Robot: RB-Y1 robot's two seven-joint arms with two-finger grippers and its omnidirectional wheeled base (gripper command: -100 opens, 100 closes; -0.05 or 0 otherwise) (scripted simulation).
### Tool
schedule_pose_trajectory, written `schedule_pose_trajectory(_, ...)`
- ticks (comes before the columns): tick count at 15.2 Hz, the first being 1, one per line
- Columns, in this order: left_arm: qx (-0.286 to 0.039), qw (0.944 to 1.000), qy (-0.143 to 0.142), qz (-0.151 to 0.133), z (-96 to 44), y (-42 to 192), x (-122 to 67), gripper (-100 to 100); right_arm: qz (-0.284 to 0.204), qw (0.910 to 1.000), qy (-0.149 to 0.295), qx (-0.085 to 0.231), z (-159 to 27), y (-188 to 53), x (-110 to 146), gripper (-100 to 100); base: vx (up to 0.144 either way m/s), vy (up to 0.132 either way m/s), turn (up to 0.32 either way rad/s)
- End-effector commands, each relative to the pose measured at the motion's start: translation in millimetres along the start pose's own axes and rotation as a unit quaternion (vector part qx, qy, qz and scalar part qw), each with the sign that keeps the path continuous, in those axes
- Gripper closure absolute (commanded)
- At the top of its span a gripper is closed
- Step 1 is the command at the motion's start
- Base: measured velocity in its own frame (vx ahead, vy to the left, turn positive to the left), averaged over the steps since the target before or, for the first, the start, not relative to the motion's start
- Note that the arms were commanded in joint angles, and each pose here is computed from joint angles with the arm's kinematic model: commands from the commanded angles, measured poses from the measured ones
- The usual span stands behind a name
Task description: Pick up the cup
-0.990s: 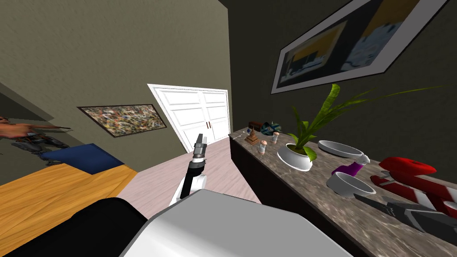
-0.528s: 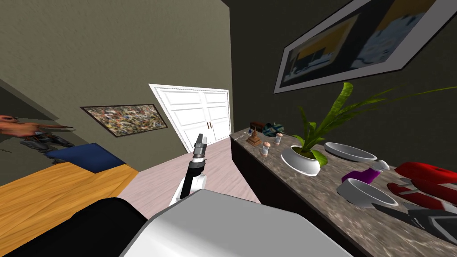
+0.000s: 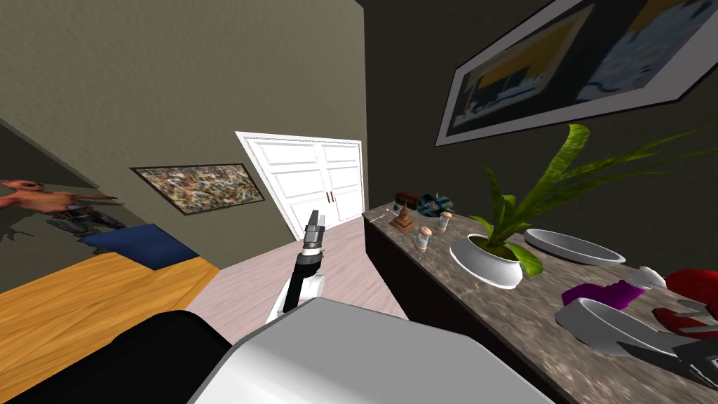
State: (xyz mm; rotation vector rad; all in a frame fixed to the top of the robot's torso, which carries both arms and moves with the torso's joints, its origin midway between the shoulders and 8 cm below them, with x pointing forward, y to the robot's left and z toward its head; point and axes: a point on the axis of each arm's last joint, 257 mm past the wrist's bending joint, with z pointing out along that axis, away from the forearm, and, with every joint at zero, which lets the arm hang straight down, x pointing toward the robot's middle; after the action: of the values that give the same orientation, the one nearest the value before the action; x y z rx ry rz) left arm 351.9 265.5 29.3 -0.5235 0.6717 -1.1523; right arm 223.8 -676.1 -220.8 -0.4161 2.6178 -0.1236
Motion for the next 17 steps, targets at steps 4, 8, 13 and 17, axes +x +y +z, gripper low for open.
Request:
schedule_pose_trajectory(4, 0.000, 1.0000, 0.000, 0.000, 0.0, 0, 0.0, 0, -0.029, 0.9978, 0.058, -0.012, -2.5, -1, 21, -100, 0.069, 0.017, 0.036)
schedule_pose_trajectory(8, 0.000, 1.0000, 0.000, 0.000, 0.0, 0, 0.0, 0, -0.053, 0.9917, 0.114, -0.028, -6.0, 0, 46, -100, 0.082, 0.023, 0.047)
schedule_pose_trajectory(13, 0.000, 1.0000, 0.000, 0.000, 0.0, 0, 0.0, 0, -0.058, 0.9884, 0.136, -0.035, -5.2, 7, 65, -100, 0.051, 0.002, 0.026)
schedule_pose_trajectory(17, 0.000, 1.0000, 0.000, 0.000, 0.0, 0, 0.0, 0, -0.053, 0.9889, 0.135, -0.033, -0.4, 17, 78, -100, 0.020, -0.030, 0.043)
